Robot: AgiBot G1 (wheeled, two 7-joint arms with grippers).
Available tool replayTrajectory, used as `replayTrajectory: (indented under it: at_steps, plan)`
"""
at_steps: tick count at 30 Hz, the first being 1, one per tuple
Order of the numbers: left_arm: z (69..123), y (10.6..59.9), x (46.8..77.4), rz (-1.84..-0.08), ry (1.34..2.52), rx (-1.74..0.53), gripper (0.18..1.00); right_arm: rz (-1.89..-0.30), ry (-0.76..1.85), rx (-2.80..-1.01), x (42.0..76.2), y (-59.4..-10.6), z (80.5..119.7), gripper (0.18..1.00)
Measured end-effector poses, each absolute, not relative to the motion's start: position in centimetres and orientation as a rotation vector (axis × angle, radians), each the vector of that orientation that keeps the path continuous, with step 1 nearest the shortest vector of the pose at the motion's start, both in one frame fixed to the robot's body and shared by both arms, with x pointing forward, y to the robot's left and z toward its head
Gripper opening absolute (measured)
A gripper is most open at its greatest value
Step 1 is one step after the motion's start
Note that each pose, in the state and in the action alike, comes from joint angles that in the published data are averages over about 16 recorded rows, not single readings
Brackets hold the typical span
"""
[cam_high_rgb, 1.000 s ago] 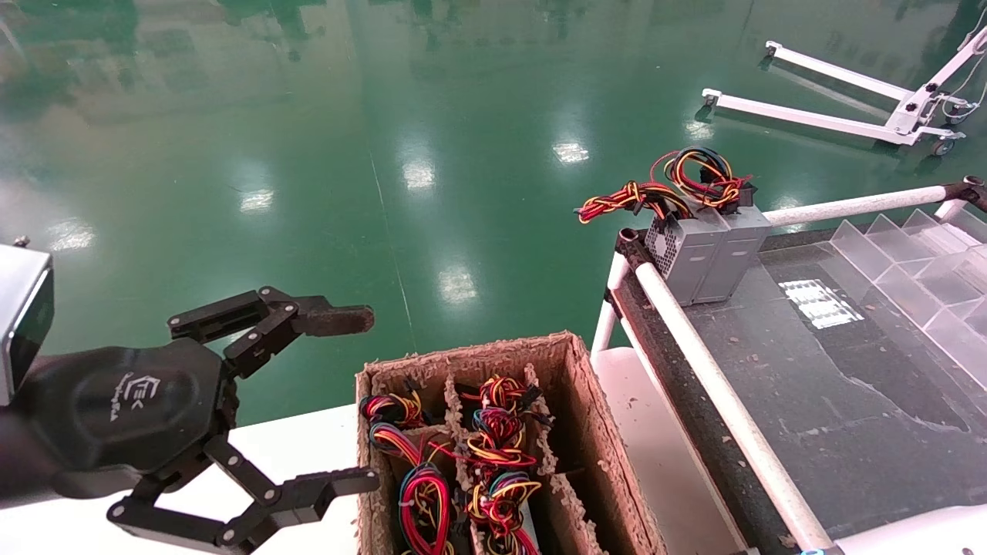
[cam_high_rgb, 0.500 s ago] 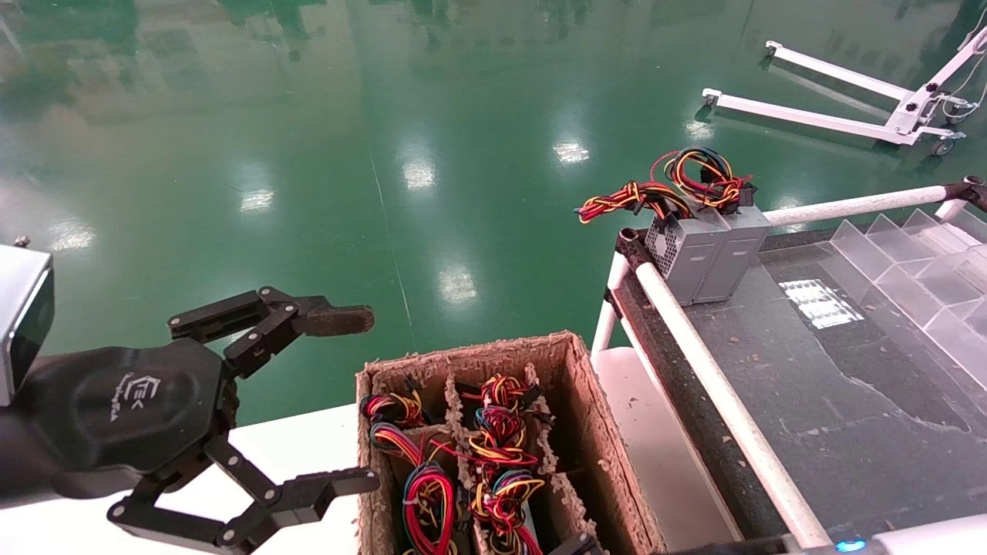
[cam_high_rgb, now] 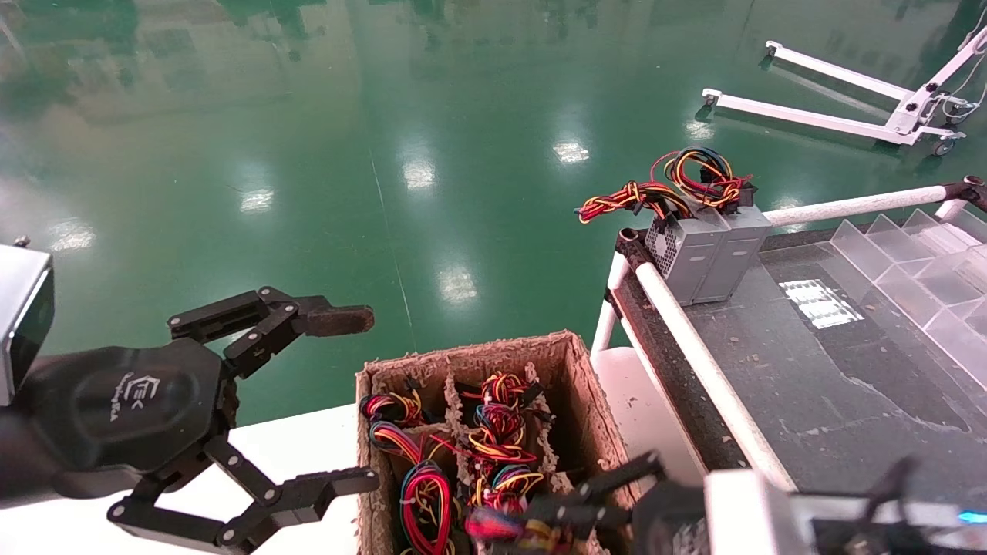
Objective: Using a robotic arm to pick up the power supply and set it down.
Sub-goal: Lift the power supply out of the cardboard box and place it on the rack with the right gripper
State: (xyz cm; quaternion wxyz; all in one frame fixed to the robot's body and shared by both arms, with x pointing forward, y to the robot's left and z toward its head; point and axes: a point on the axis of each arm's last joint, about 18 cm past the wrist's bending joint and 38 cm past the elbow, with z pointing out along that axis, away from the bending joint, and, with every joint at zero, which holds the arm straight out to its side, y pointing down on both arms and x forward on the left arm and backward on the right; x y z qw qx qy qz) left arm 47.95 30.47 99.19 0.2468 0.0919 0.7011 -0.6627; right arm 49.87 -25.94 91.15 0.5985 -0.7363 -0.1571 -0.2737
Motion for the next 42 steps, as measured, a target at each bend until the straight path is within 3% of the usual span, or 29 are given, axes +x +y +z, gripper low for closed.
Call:
replayTrajectory:
  at_steps: [21, 32, 42]
  plan:
    - [99.2, 30.5, 48.0, -1.807, 1.912, 0.251, 1.001, -0.959, -0.283, -1.418, 46.5, -34.4, 102.3, 0.262]
    - [99.2, 30.5, 48.0, -1.807, 1.912, 0.251, 1.001, -1.272, -0.149, -1.375, 48.3, -40.2, 105.4, 0.262]
    - [99.2, 30.5, 48.0, -1.807, 1.912, 0.251, 1.001, -1.493, 0.021, -1.368, 51.3, -45.2, 105.6, 0.262]
